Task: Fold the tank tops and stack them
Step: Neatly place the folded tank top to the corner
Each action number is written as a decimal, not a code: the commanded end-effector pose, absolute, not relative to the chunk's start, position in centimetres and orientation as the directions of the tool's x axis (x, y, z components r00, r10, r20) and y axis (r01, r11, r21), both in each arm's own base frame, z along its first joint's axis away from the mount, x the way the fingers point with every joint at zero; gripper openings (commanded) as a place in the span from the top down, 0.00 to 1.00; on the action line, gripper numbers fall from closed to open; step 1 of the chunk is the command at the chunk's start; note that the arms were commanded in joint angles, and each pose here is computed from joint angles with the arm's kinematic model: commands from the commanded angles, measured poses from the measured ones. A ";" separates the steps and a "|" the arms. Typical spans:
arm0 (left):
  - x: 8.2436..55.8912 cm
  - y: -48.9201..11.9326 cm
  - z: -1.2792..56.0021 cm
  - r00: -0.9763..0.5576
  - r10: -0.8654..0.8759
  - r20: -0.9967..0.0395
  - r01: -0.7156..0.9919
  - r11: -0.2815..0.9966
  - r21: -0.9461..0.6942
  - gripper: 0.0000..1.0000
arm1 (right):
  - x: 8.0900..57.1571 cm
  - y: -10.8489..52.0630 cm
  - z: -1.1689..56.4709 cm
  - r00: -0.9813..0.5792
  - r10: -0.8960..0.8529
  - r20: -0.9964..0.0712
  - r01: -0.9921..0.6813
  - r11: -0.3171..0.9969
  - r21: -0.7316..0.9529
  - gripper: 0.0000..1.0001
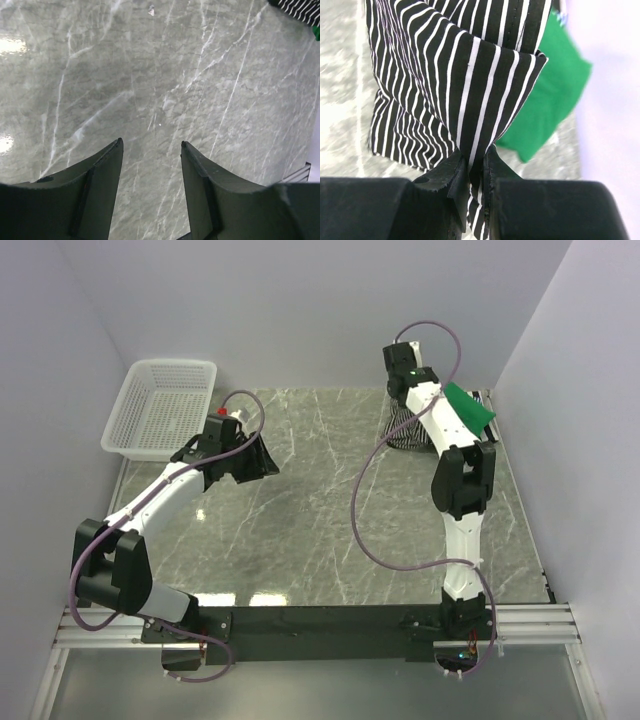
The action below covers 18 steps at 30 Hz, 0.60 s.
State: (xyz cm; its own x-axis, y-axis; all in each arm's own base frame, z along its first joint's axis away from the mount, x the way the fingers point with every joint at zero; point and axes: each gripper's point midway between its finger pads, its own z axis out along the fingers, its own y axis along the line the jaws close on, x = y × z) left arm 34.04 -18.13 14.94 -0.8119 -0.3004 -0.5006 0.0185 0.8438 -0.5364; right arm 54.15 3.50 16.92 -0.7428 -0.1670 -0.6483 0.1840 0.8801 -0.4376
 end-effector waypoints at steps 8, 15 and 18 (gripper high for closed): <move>34.3 -19.3 16.3 -0.802 -0.279 -0.529 0.100 0.809 -0.579 0.45 | 54.4 -1.2 23.0 -0.685 -0.185 -0.705 0.232 0.862 -0.451 1.00; 34.3 -19.5 15.9 -0.811 -0.273 -0.517 0.102 0.804 -0.585 0.45 | 54.5 -3.6 24.2 -0.637 -0.074 -0.767 0.266 0.913 -0.309 1.00; 34.2 -19.7 15.8 -0.815 -0.270 -0.512 0.103 0.803 -0.587 0.45 | 54.6 -5.1 24.1 -0.617 -0.003 -0.787 0.292 0.928 -0.232 1.00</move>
State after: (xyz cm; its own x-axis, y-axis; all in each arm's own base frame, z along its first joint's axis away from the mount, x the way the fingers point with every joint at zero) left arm 33.88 -19.13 15.38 -0.8225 -0.2849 -0.4923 0.0606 0.8167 -0.5739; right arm 54.36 -4.14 19.54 -0.7263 -0.0817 -0.6825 0.2308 0.9063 -0.3541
